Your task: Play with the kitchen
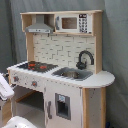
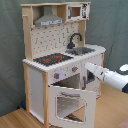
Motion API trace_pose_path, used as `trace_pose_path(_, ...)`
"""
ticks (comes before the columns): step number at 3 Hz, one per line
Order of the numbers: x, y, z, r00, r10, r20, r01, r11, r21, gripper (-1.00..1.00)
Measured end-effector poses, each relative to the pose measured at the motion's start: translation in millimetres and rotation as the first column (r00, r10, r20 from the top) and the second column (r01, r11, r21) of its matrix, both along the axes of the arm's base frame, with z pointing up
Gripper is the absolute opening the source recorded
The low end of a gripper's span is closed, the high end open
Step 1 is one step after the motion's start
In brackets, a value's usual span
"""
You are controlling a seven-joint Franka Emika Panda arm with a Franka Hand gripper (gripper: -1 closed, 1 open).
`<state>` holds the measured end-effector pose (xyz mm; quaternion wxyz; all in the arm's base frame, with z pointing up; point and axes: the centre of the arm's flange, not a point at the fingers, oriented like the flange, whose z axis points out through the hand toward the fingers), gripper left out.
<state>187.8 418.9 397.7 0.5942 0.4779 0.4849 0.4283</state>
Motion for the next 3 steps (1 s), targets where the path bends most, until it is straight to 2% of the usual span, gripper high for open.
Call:
trace_pose_path(2,8.8,-19.6,-11.5,0.9983,0.053,0.023,-0.055,0.993,0.105,1.0)
trace_pose_path(3,14.2,-28.0,-16.8,0.9963,0.079,0.032,-0.083,0.985,0.149,1.0)
